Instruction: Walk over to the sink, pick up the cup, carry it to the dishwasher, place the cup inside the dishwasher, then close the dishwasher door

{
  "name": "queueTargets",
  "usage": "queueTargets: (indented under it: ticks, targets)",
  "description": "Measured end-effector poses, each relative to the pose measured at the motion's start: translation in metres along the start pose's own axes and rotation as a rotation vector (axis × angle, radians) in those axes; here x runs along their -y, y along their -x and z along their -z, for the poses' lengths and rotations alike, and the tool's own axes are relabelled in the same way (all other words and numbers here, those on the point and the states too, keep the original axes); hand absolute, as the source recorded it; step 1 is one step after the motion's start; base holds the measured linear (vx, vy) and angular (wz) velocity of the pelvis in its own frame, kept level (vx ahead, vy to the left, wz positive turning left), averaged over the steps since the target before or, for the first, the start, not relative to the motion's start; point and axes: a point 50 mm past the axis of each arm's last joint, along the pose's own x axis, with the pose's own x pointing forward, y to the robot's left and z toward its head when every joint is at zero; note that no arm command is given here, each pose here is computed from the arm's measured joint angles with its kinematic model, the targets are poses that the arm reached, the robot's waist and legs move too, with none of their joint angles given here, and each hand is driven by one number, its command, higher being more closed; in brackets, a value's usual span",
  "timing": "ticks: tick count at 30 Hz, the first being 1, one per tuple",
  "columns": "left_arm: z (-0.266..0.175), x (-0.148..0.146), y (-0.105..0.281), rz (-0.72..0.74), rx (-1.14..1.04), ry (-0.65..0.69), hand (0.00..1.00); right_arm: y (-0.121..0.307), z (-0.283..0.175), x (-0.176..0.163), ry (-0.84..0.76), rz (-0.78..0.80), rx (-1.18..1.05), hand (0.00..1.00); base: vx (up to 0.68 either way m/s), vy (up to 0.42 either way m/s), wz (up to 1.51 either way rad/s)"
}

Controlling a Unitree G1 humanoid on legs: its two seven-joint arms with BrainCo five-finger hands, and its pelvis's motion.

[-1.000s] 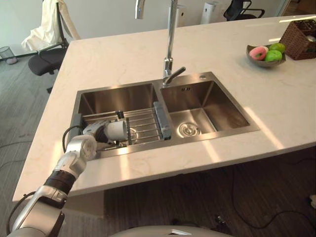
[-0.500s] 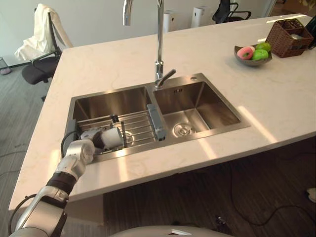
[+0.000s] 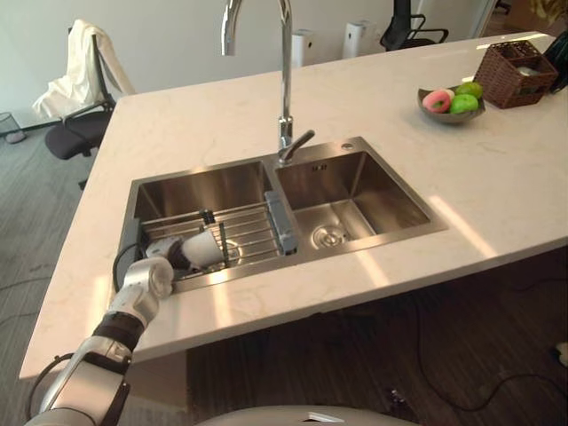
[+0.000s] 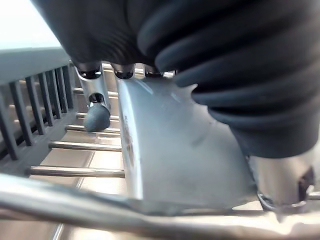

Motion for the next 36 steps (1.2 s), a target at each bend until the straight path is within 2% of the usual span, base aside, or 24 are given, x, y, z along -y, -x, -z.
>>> queueTargets:
  ticks: [8,18,21,26,31,36]
  targets:
    - [-0.008,-0.002,0.003,-0.019,0.076,0.097,1.00,-0.001,-0.001,0.000,0.001,-0.002,0.000,0.00,-0.01,-0.019,0.03]
    - [-0.041,-0.008,0.025,-0.206,0.282,0.494,1.00,0.000,0.000,-0.010,-0.010,-0.018,0.004,0.00,-0.02,-0.026,0.08]
    - [-0.049,-0.023,0.038,-0.315,0.352,0.699,1.00,0.001,0.002,-0.009,-0.013,-0.008,0.001,0.00,-0.03,-0.018,0.11]
    - [-0.062,-0.059,0.082,-0.616,0.559,1.028,1.00,0.006,0.011,-0.008,-0.044,0.026,-0.011,0.00,-0.03,-0.032,0.10]
    - [-0.050,-0.070,0.113,-0.838,0.634,1.144,1.00,0.010,0.018,-0.008,-0.081,0.059,-0.026,0.00,-0.03,-0.031,0.11]
    - [-0.035,-0.068,0.133,-0.966,0.652,1.187,1.00,0.011,0.022,-0.008,-0.084,0.059,-0.040,0.00,-0.03,-0.025,0.13]
